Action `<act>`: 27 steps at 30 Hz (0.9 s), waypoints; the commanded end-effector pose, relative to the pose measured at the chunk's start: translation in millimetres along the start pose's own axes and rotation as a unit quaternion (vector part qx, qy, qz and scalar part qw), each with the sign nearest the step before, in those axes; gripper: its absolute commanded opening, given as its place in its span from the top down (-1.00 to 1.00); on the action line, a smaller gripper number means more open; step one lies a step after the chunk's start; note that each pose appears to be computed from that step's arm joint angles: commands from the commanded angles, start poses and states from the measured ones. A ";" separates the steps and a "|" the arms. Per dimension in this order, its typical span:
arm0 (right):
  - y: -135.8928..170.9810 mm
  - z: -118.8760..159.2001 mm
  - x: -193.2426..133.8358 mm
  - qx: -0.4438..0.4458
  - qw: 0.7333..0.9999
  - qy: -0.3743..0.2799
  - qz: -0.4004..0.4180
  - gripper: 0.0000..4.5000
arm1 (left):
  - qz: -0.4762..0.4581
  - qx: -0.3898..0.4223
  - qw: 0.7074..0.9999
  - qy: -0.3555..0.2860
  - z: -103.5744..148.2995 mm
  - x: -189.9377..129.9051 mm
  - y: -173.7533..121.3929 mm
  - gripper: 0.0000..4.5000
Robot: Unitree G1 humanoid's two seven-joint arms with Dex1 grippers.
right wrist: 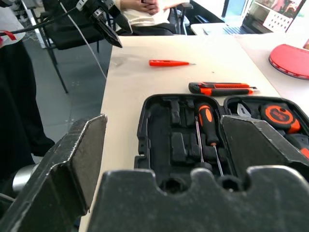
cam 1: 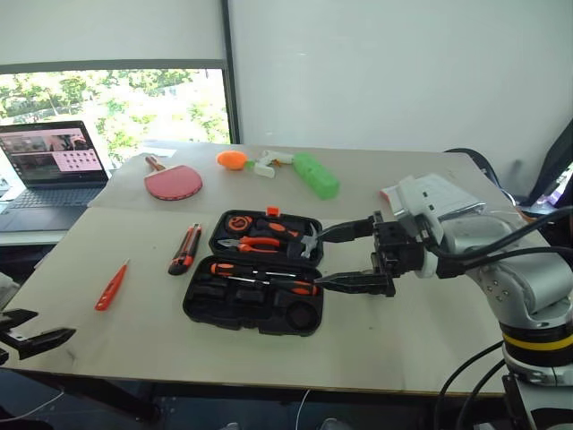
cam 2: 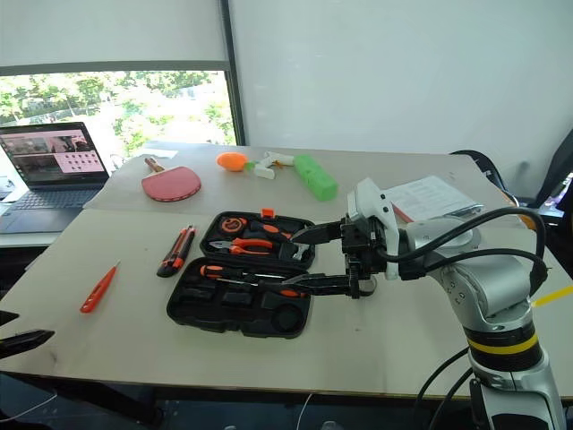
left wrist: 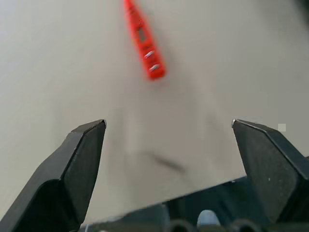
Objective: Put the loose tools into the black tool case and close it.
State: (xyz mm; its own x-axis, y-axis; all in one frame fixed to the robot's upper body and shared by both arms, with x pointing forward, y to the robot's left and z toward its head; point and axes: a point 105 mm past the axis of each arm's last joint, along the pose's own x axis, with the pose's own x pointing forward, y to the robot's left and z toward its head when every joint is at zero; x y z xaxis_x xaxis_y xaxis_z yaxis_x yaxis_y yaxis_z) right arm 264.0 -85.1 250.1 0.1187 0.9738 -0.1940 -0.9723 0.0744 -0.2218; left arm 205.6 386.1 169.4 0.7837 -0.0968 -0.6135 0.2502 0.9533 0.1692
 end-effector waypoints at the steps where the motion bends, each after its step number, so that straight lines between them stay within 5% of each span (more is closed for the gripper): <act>1: 4.0 13.7 1.6 -0.030 0.999 -0.023 0.004 -0.98 | 0.027 0.003 1.000 -0.003 24.5 8.9 9.3 -1.00; 11: 15.6 20.8 7.4 -0.024 0.998 -0.052 -0.001 -0.98 | -0.014 -0.099 0.992 0.080 59.8 70.5 5.3 -1.00; 23: 30.6 17.8 8.8 -0.023 0.998 -0.056 -0.033 -0.98 | -0.024 -0.120 0.978 0.170 64.9 113.4 3.5 -1.00; 27: 31.1 20.3 8.5 -0.023 0.997 -0.061 -0.039 -1.00 | -0.036 -0.122 0.974 0.188 59.5 120.0 2.5 -0.47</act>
State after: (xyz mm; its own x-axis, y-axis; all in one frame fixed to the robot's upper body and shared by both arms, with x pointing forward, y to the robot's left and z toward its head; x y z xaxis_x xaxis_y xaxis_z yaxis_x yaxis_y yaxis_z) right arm 236.4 -69.2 252.3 0.1668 0.9831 -0.0759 -0.9600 0.1444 -0.2400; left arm 334.1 358.4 140.2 0.5011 -0.0968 -0.8600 0.1138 0.9925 -0.0454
